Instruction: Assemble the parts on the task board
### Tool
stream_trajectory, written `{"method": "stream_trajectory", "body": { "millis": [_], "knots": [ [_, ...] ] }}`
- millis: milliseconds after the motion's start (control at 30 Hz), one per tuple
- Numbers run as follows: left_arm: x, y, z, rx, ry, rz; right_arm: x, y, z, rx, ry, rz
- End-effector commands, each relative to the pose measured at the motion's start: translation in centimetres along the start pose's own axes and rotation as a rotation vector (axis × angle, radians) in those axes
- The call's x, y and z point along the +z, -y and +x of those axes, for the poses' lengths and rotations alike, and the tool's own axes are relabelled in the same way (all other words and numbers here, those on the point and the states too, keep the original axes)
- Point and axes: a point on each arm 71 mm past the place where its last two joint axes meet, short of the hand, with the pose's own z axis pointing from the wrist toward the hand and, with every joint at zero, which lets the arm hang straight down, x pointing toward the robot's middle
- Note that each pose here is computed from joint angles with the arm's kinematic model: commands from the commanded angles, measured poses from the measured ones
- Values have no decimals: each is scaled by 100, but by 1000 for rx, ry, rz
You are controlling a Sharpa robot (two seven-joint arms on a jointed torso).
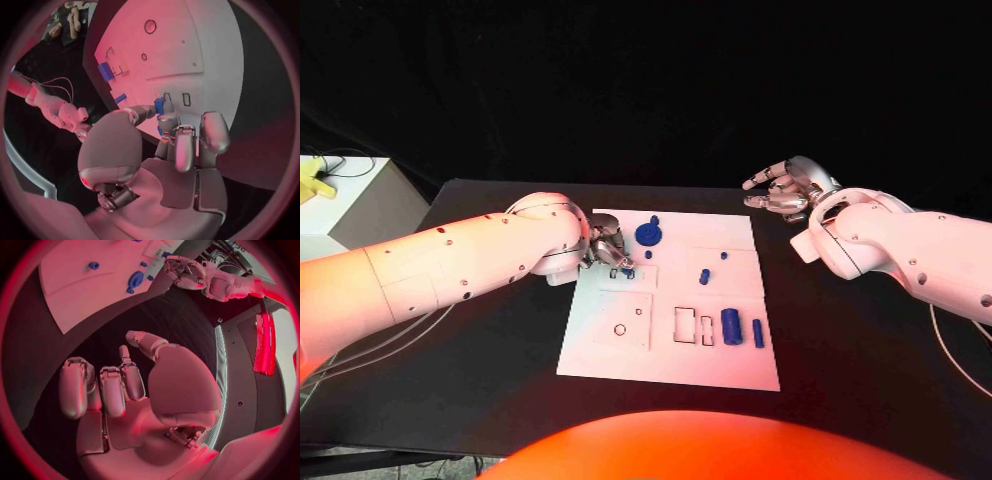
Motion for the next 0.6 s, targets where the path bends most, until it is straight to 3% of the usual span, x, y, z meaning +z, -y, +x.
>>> {"method": "stream_trajectory", "body": {
  "millis": [33, 400, 600],
  "knots": [
    [-15, 40, -53, 25, 106, 36, -7, -3, 9, -10, -6, -14],
    [16, 79, 1, 59, 128, 46, -11, 1, 13, -12, -6, -14],
    [27, 107, 35, 83, 104, 50, -13, 2, 13, -12, -6, -13]
  ]
}}
